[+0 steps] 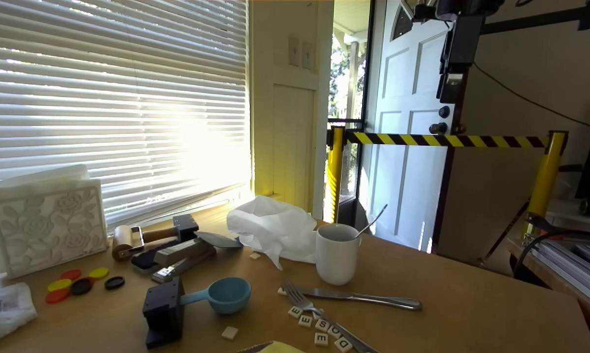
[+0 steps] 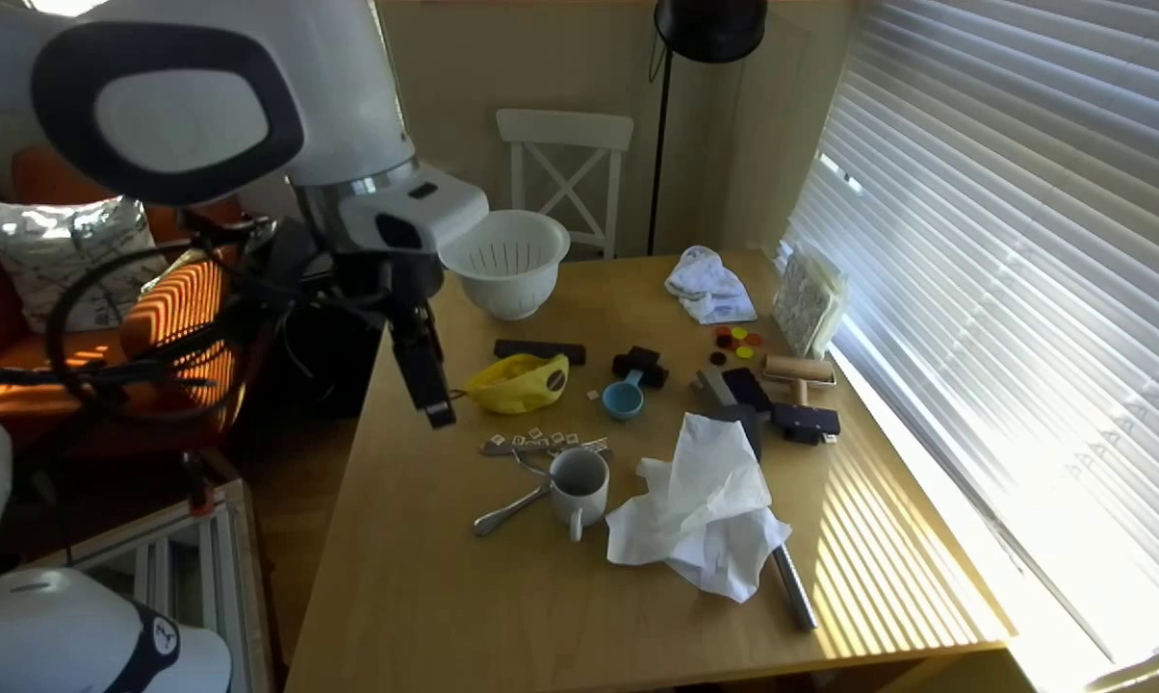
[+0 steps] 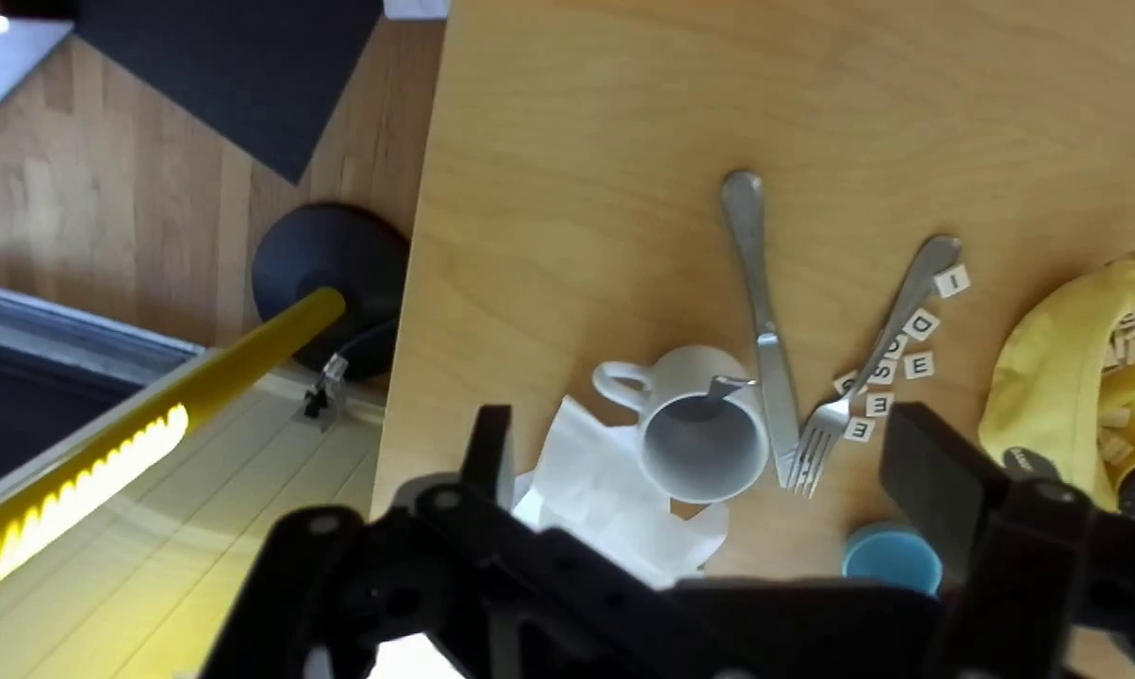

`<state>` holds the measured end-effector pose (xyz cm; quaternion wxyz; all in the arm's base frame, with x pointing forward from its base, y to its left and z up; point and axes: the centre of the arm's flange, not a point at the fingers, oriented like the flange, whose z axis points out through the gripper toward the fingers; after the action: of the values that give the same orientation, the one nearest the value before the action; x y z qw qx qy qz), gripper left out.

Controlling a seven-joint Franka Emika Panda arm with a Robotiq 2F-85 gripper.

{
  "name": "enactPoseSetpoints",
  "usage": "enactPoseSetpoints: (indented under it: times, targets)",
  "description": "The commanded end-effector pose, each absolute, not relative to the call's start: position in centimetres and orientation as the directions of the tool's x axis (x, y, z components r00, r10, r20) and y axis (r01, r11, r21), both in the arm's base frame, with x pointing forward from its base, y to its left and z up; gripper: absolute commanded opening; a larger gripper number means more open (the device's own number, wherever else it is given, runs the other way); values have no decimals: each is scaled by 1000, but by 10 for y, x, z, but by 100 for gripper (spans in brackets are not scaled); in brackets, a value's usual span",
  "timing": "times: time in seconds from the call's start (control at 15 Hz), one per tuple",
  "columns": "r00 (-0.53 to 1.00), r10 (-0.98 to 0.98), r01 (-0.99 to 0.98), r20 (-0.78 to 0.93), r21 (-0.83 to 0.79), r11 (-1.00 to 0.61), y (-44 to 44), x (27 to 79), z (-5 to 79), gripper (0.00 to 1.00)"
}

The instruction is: Move the fork to the right

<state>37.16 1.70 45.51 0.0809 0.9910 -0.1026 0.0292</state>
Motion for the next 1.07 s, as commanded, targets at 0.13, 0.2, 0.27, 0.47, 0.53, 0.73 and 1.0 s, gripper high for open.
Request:
enactPoseSetpoints:
  times: [0.13,0.2,0.27,0.47,0.53,0.73,1.0]
  targets:
    - [925,-378,-379,-20,-15,-925,89,433,454,100]
    - [914,-407,-406,-6,-56,-912,95,442,447,100]
    - [901,-434,-431,4,-97,-897,99,452,440,100]
    - [876,-481,-474,9,-161,-866,107,477,403,100]
    - [885,-465,-456,9,-179,-872,109,480,394,100]
    - [890,-455,-448,18,-139,-883,102,467,393,100]
    - [899,-439,-428,9,-202,-881,107,475,383,100]
